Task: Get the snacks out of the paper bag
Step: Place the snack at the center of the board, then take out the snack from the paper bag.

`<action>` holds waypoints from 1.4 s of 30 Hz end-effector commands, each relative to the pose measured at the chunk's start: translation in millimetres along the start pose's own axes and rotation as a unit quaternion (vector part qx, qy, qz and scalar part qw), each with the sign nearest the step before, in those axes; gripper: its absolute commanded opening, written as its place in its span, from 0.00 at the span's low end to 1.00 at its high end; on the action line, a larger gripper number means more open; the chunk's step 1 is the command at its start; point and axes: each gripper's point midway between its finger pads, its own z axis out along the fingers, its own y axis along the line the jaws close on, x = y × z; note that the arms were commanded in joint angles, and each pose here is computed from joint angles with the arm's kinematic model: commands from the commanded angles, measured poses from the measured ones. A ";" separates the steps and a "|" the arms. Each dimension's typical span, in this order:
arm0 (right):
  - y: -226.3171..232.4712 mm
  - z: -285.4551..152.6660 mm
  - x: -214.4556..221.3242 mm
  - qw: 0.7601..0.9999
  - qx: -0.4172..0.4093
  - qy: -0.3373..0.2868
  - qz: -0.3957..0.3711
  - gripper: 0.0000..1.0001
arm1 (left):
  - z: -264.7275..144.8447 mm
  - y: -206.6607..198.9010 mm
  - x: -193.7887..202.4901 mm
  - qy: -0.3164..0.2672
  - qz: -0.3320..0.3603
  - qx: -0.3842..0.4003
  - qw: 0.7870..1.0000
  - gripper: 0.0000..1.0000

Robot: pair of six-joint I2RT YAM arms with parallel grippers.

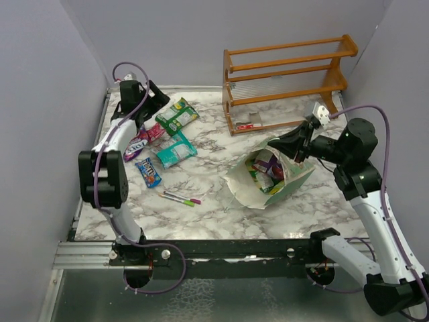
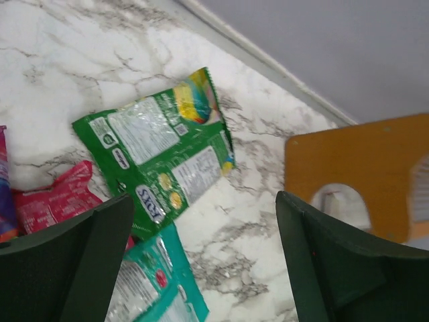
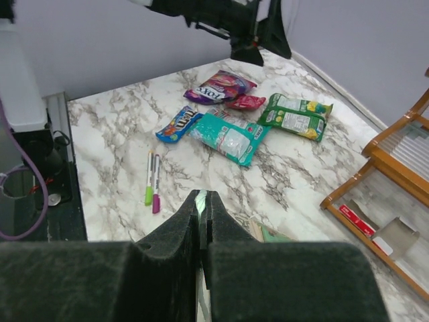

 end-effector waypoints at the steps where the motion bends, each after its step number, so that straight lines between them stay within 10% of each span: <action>1: 0.0 -12.1 -17.2 0.998 0.043 -0.027 -0.046 0.02 | -75.4 -69.8 -9.5 -0.053 0.036 0.125 0.990 0.87; 8: -16.9 -21.4 -27.0 0.991 0.114 -0.046 -0.052 0.02 | -171.7 -145.1 77.6 -0.047 0.185 0.294 0.936 0.82; 19: -18.1 -17.9 -23.2 0.991 0.107 -0.057 -0.064 0.02 | -330.7 -206.0 236.5 -0.110 0.418 0.550 0.715 0.67; 27: -11.4 -19.4 -29.1 0.991 0.095 -0.059 -0.069 0.02 | -329.8 -219.0 340.0 -0.068 0.664 0.531 0.522 0.53; 42: 0.2 -24.4 -43.7 0.991 0.083 -0.069 -0.083 0.02 | -233.7 -240.9 410.3 -0.055 0.804 0.452 0.383 0.48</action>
